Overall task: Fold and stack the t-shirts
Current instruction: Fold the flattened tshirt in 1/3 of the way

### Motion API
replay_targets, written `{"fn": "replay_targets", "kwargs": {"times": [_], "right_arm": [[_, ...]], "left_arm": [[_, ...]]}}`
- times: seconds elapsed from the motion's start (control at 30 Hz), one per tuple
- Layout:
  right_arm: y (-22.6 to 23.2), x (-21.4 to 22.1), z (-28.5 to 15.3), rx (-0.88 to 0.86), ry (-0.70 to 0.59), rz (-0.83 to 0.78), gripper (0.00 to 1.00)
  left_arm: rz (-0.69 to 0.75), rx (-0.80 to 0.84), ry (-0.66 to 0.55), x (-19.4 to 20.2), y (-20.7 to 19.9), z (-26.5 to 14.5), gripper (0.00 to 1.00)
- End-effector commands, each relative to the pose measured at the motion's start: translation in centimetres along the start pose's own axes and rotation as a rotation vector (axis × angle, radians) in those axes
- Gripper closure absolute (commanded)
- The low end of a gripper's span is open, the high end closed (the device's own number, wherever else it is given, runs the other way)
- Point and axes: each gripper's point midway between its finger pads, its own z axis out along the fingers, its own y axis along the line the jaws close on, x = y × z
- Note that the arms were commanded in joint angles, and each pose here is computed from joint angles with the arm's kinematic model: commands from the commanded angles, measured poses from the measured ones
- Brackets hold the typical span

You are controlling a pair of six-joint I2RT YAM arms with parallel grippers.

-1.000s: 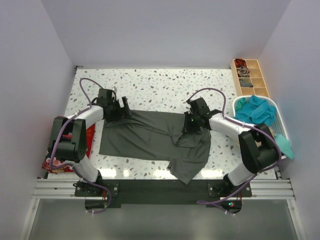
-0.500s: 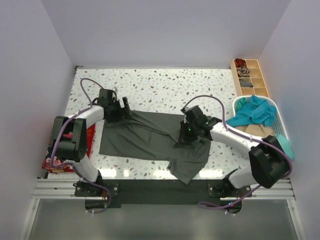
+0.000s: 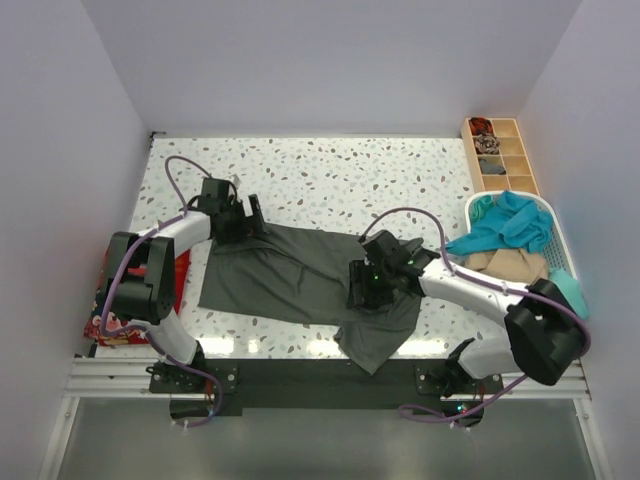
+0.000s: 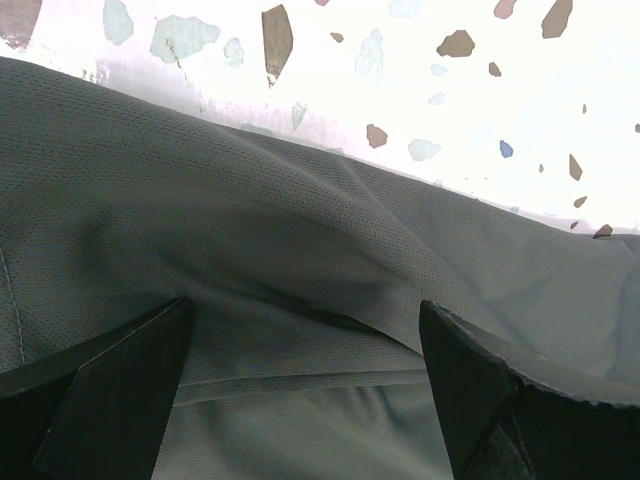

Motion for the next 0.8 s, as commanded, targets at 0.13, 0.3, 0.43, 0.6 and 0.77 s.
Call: {"fn": "replay_targets", "kwargs": {"times": [0.13,0.3,0.43,0.6,0.77], "right_arm": [[-0.7,-6.9,-7.8,0.174,-0.336,-0.076,0.40],[-3.5,-8.1,-8.0,0.288,-0.394,-0.075,0.42],[-4.2,-7.4,-5.3,0.286,-0.336,-0.070,0.46],[-4.2,-5.3,-2.0,0.233,-0.235,-0.054,0.50],[-3.3,-3.1,-1.3,0.142,-0.174,-0.036,0.57]], "left_arm": [[0.025,0.005,-0.043,-1.3,-0.5,-0.3,0.00],[0.025,0.006,-0.040,-1.2,-0.5,-0.2,0.00],[0.026,0.006,-0.035,-1.1,-0.5,-0.2,0.00],[0.029,0.001,-0.040,-1.2,-0.5,-0.4,0.00],[0.028,-0.002,-0.036,-1.1,-0.4,-0.3,0.00]]}}
